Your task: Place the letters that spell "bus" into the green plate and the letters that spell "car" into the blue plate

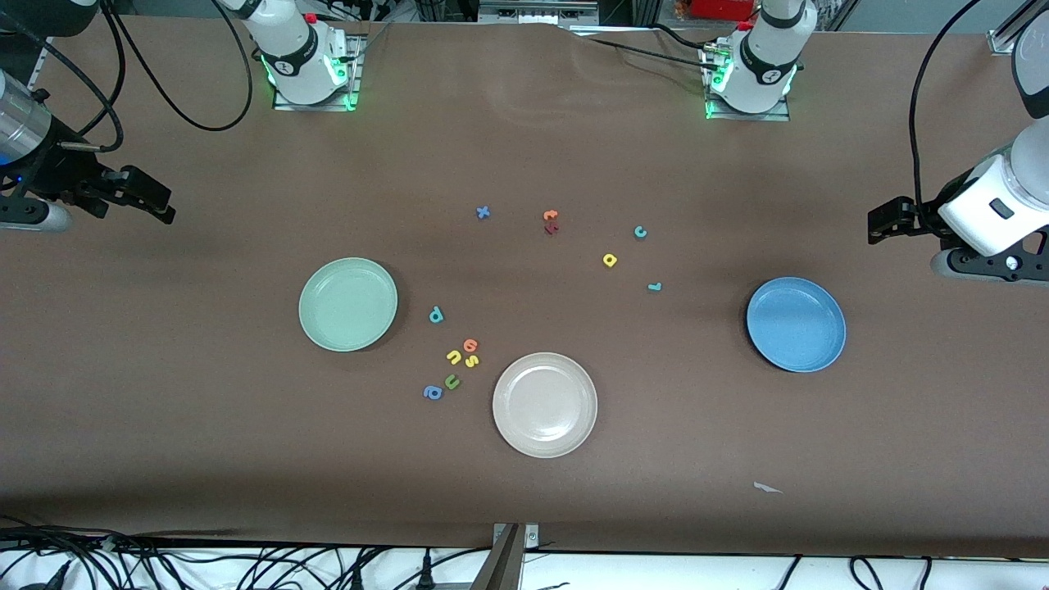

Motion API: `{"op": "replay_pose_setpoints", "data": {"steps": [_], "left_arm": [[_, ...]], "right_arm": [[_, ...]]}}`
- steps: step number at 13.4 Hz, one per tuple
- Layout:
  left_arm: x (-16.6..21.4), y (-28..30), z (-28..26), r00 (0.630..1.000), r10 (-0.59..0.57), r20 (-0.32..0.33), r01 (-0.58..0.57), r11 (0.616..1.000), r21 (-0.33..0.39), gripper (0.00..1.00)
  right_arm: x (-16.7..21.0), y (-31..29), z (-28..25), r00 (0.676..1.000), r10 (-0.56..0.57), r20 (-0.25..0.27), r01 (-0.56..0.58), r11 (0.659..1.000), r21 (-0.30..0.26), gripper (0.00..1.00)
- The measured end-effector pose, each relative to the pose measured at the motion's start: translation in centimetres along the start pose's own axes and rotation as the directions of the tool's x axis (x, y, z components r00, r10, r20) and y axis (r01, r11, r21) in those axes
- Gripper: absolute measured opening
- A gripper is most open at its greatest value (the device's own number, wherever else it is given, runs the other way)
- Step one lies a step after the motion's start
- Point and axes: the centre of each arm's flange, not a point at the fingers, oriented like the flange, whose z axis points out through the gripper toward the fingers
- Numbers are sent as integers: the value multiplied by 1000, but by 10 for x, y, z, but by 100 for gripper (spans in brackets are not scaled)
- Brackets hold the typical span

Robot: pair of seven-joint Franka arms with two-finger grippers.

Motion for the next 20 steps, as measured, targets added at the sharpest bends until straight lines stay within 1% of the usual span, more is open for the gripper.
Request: {"op": "replay_pose_setpoints", "data": {"steps": [9, 13, 20], "left_arm": [[0, 0, 1, 1000, 0, 1, 0, 1000, 0, 100], [1, 0, 3, 1000, 0, 5, 0, 1000, 0, 100], [1, 0, 3, 1000, 0, 5, 0, 1000, 0, 100]], "right_arm": [[-1, -5, 0, 1000, -10, 0, 10, 1000, -1, 100], [-2, -6, 1, 1000, -12, 8, 12, 1000, -1, 100], [-4, -22, 1, 999, -40, 10, 40, 999, -1, 100]]}}
